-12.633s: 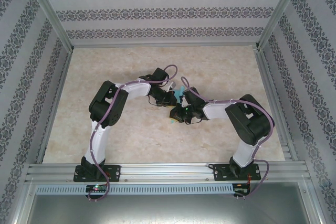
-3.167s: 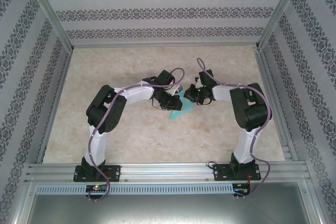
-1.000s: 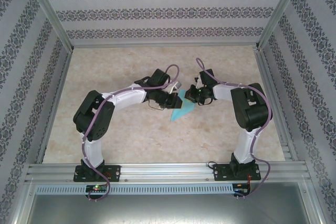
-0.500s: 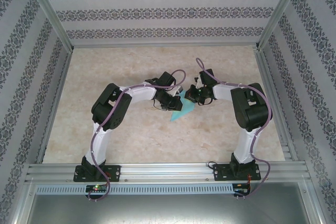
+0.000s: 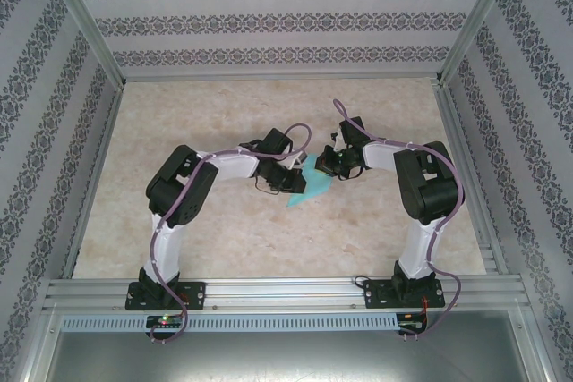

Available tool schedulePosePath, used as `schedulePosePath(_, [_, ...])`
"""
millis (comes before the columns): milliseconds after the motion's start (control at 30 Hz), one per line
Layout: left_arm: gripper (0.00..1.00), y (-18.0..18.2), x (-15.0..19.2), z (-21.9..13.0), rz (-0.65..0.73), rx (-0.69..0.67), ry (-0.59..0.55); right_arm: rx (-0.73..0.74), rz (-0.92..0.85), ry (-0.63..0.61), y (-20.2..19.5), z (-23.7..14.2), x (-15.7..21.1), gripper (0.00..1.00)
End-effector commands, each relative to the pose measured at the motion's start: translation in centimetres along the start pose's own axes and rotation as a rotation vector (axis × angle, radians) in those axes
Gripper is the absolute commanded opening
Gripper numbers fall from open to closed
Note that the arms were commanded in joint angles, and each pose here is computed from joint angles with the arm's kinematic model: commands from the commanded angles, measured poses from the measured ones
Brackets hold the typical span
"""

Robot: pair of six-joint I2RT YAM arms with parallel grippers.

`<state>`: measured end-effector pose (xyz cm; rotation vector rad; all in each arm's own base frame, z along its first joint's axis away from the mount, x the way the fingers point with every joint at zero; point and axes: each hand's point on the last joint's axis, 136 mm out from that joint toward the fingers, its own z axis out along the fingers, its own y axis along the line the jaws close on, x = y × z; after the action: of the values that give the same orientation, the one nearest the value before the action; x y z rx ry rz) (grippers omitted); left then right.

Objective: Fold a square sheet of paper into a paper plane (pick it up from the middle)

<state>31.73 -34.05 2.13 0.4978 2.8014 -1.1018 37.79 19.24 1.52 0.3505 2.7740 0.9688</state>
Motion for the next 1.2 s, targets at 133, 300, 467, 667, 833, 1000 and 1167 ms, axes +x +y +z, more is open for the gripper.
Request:
schedulePosePath(133, [0.12,0.3,5.0,-1.5,-0.094,-0.005,0.114,0.135,0.021,0.017,-3.2,0.1,0.9,0.03])
schedulePosePath(300, [0.15,-2.2,3.4,-3.7,-0.050,0.026,0.059,0.070,-0.003,-0.008,-1.0,-0.5,0.2,0.05])
schedulePosePath(467, [0.24,-3.4,0.8,-5.8,0.010,-0.007,-0.018,0.002,-0.032,-0.044,1.8,-1.9,-0.6,0.12])
schedulePosePath(667, [0.33,-1.7,-1.0,-5.8,0.026,-0.082,-0.048,-0.024,-0.064,-0.094,3.4,-4.6,-1.0,0.22])
schedulePosePath(833, [0.38,-0.5,-1.6,-4.7,0.030,-0.103,-0.028,-0.033,-0.072,-0.123,3.4,-6.3,-0.5,0.27])
schedulePosePath(1000, [0.39,-0.7,-2.2,-3.7,0.011,-0.046,-0.029,-0.046,-0.073,-0.149,3.0,-7.5,0.0,0.30])
schedulePosePath(1167, [0.40,-0.6,-2.6,-2.8,0.004,-0.016,-0.020,-0.043,-0.056,-0.149,1.9,-8.1,0.8,0.33])
